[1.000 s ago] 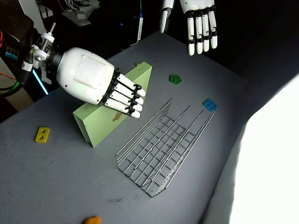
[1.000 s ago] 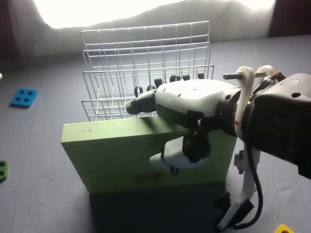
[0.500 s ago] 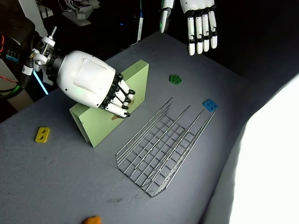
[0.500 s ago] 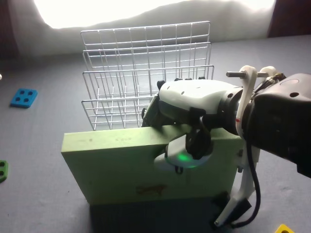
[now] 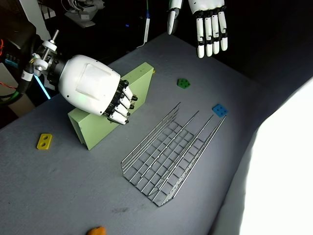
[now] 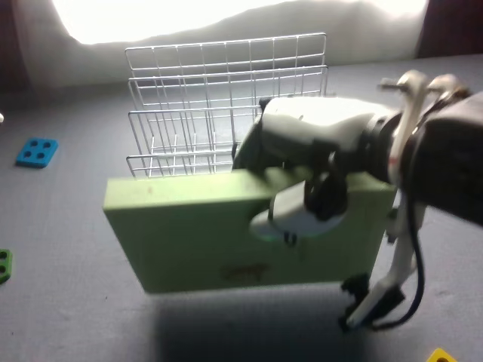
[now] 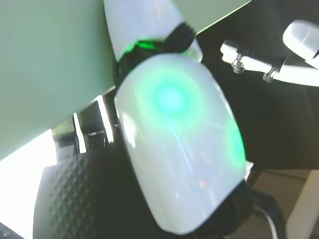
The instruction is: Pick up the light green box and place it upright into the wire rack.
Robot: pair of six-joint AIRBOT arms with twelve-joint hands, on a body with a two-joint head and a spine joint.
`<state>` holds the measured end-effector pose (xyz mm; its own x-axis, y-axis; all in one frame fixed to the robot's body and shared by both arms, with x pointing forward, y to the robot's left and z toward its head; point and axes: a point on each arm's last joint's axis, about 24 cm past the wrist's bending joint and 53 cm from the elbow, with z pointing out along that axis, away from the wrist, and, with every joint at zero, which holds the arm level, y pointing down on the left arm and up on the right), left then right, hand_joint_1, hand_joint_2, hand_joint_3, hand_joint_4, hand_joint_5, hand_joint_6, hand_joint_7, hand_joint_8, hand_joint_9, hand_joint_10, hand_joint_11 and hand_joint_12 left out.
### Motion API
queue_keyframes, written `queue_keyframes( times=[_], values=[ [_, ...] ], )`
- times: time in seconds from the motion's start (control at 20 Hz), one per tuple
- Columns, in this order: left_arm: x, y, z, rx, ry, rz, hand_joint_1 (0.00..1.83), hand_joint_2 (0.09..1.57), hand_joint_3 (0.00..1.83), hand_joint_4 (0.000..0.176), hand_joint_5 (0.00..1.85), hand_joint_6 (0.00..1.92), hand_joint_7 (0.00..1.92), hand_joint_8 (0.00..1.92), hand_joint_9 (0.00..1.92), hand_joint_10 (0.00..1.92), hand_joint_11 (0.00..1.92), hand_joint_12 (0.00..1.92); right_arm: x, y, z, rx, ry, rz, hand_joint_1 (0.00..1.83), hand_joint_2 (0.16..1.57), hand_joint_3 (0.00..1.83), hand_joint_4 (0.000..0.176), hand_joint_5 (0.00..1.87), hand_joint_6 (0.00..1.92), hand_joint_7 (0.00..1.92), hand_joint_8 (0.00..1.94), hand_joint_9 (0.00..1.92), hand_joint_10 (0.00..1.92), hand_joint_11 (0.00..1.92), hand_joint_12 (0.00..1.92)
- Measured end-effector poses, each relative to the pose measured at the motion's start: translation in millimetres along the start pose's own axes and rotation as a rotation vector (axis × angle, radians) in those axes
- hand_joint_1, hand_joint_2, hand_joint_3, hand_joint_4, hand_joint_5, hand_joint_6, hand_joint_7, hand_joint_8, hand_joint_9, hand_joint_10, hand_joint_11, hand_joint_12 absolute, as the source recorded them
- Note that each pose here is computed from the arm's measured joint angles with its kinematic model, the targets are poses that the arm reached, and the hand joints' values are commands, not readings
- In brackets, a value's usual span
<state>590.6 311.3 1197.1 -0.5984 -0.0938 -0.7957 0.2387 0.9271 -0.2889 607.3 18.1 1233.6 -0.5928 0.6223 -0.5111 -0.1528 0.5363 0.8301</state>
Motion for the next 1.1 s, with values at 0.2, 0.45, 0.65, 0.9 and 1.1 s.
queue_keyframes(
  times=[0.2, 0.45, 0.65, 0.9, 1.1],
  values=[
    [0.1, 0.0, 0, 0.000, 0.000, 0.000, 0.00, 1.24, 0.00, 0.033, 0.20, 0.00, 0.23, 0.00, 0.16, 0.00, 0.00, 0.09, -20, 28.8, -15, -0.076, -0.045, -0.024, 1.22, 1.16, 0.00, 0.000, 0.95, 0.93, 0.87, 1.36, 0.72, 1.32, 0.57, 1.57],
    [0.0, 0.0, 0, 0.000, 0.000, 0.000, 0.00, 1.25, 0.00, 0.025, 0.22, 0.00, 0.21, 0.00, 0.14, 0.00, 0.00, 0.24, -59, 73.3, -28, -0.200, -0.134, -0.071, 1.25, 1.13, 0.00, 0.000, 1.03, 0.74, 0.89, 1.36, 0.69, 1.39, 0.55, 1.67],
    [0.1, 0.0, 0, 0.000, 0.000, 0.000, 0.00, 1.25, 0.00, 0.025, 0.22, 0.00, 0.21, 0.00, 0.14, 0.00, 0.00, 0.24, -92, 88.1, -26, -0.262, -0.222, -0.122, 1.25, 1.14, 0.00, 0.000, 1.03, 0.74, 0.88, 1.36, 0.69, 1.39, 0.54, 1.68],
    [-0.1, 0.0, 0, 0.000, 0.000, 0.000, 0.00, 1.24, 0.00, 0.024, 0.26, 0.00, 0.26, 0.00, 0.21, 0.01, 0.00, 0.36, -120, 76.6, -6, -0.248, -0.262, -0.120, 1.26, 1.10, 0.00, 0.000, 1.10, 0.64, 0.97, 1.20, 0.76, 1.22, 0.58, 1.55],
    [0.1, 0.1, 0, 0.000, 0.000, 0.000, 0.00, 1.25, 0.00, 0.028, 0.22, 0.00, 0.22, 0.00, 0.15, 0.00, 0.00, 0.26, -112, 72.9, 7, -0.262, -0.243, -0.147, 1.24, 1.14, 0.00, 0.000, 0.94, 0.89, 0.94, 1.28, 0.76, 1.32, 0.54, 1.68]
  ],
)
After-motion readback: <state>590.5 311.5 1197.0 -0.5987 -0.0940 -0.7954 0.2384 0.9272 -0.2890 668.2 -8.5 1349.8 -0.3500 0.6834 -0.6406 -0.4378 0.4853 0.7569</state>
